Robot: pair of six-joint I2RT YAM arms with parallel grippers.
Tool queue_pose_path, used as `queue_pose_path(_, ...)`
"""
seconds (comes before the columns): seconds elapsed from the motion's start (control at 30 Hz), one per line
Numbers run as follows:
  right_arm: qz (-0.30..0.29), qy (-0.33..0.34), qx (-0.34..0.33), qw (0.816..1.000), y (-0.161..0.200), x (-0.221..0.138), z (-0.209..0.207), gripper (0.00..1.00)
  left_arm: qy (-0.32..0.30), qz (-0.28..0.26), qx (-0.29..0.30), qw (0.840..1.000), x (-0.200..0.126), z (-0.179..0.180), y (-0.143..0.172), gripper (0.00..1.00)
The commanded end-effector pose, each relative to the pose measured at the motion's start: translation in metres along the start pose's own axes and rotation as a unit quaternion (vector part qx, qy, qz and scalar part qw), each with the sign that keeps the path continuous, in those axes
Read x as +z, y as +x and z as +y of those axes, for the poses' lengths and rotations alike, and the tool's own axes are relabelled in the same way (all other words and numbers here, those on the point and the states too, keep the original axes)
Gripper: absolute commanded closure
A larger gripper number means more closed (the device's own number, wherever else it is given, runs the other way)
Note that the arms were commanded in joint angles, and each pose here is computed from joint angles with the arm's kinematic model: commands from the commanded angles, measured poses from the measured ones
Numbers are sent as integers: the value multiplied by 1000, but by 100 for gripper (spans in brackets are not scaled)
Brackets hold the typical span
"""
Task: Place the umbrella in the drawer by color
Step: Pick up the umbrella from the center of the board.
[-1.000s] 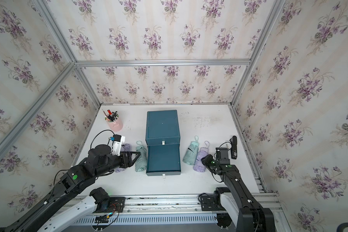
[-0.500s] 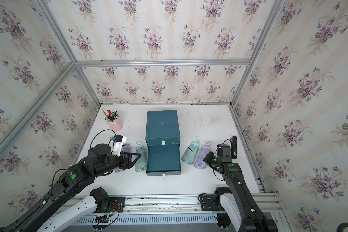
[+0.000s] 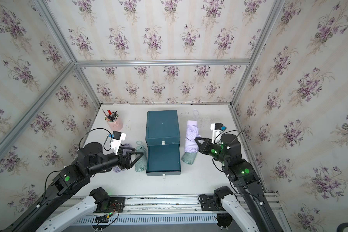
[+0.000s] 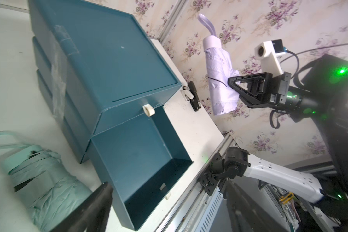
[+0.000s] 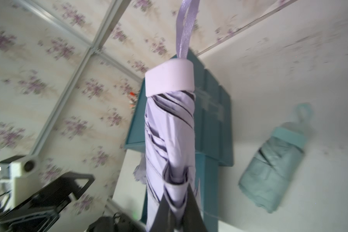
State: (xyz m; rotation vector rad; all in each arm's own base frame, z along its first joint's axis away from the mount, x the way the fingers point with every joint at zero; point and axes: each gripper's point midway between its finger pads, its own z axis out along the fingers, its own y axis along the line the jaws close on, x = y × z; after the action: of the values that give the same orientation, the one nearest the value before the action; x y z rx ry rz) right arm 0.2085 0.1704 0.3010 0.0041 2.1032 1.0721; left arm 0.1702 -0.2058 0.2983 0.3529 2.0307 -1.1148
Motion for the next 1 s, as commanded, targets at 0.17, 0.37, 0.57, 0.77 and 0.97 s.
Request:
queue_pose_path(0.17, 44, -138, -83, 986, 37, 32, 115, 100, 134, -22, 7, 991, 11, -44, -16, 3)
queue_pose_path(0.37, 61, -168, -84, 980, 55, 47, 136, 100, 132, -31, -5, 991, 15, -40, -17, 3)
queue_pose_path(0.57, 77, -178, -81, 978, 77, 56, 142, 100, 159, -25, -20, 987, 23, -44, -14, 13)
queue_pose_path(0.77, 80, -163, -75, 980, 89, 63, 135, 100, 176, -29, -42, 983, 27, -45, -15, 52)
queue_pose_path(0.97, 81, -144, -70, 984, 94, 70, 125, 98, 159, -32, -65, 985, 32, -36, -13, 78)
